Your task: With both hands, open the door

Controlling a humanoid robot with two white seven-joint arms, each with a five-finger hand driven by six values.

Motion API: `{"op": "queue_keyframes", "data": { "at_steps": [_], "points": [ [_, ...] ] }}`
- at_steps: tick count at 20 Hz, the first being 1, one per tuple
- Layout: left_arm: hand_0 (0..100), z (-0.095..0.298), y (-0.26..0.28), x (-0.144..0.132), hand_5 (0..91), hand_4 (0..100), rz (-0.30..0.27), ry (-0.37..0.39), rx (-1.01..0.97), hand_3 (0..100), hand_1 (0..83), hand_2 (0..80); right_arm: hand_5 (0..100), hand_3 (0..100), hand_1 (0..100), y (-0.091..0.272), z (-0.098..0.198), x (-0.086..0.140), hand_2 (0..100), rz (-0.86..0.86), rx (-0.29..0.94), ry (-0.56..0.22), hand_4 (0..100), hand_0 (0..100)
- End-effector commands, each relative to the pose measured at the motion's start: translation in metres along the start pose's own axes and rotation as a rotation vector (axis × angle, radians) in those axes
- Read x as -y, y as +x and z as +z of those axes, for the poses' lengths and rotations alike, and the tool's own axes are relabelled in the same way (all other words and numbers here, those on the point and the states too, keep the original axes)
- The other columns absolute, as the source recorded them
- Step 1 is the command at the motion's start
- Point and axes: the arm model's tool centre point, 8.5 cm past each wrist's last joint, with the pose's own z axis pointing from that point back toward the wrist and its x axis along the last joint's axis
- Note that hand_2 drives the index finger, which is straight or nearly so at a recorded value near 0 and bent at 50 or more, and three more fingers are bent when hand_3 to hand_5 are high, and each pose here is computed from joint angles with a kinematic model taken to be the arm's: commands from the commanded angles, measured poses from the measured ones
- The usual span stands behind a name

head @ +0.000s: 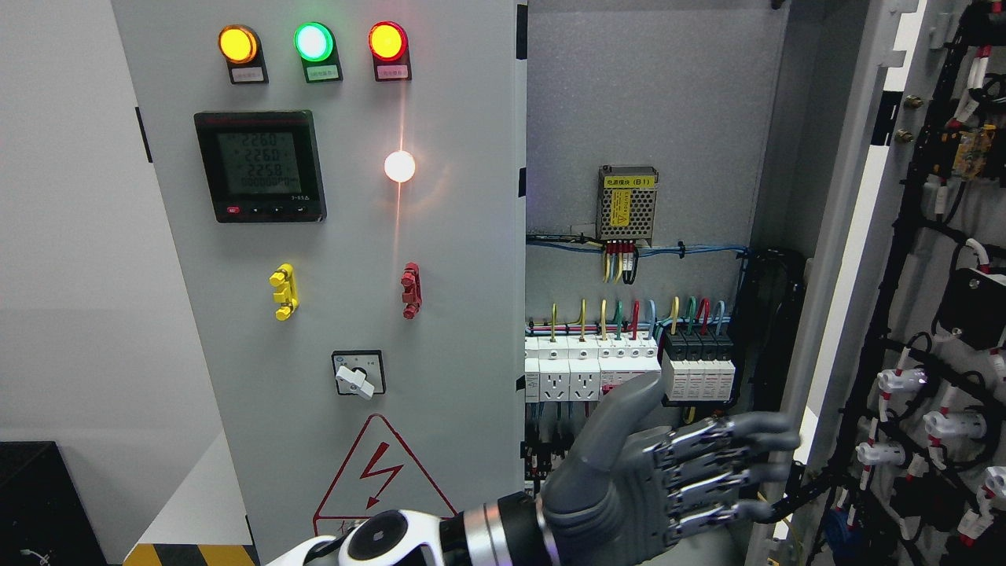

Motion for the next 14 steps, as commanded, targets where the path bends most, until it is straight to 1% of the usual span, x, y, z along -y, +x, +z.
{"op": "queue_keyframes", "data": {
  "at_steps": [1,4,8,10,11,12,14],
  "points": [
    [0,0.107,-0.060,-0.028,0.0,0,0.077,0.228,-0.159,0,0.0,0.0,0,0,0,0.000,0.000,0.000,0,-0.001,-0.001,0.000,0,19],
    [0,0.140,-0.113,-0.027,0.0,0,0.206,0.309,-0.220,0,0.0,0.0,0,0,0,0.000,0.000,0.000,0,0.001,-0.001,0.000,0,19],
    [0,0.180,-0.161,-0.028,0.0,0,0.338,0.431,-0.257,0,0.0,0.0,0,0,0,0.000,0.000,0.000,0,-0.001,-0.001,0.000,0,19],
    [0,0.206,-0.194,-0.030,0.0,0,0.413,0.515,-0.298,0,0.0,0.0,0,0,0,0.000,0.000,0.000,0,0.001,-0.001,0.000,0,19],
    [0,0.219,-0.207,-0.033,0.0,0,0.438,0.561,-0.306,0,0.0,0.0,0,0,0,0.000,0.000,0.000,0,-0.001,-0.001,0.000,0,19],
    [0,0.236,-0.222,-0.038,0.0,0,0.457,0.624,-0.305,0,0.0,0.0,0,0,0,0.000,0.000,0.000,0,0.001,-0.001,0.000,0,19],
    [0,0.263,-0.246,-0.039,0.0,0,0.468,0.719,-0.323,0,0.0,0.0,0,0,0,0.000,0.000,0.000,0,-0.001,-0.001,0.000,0,19]
  ]
}}
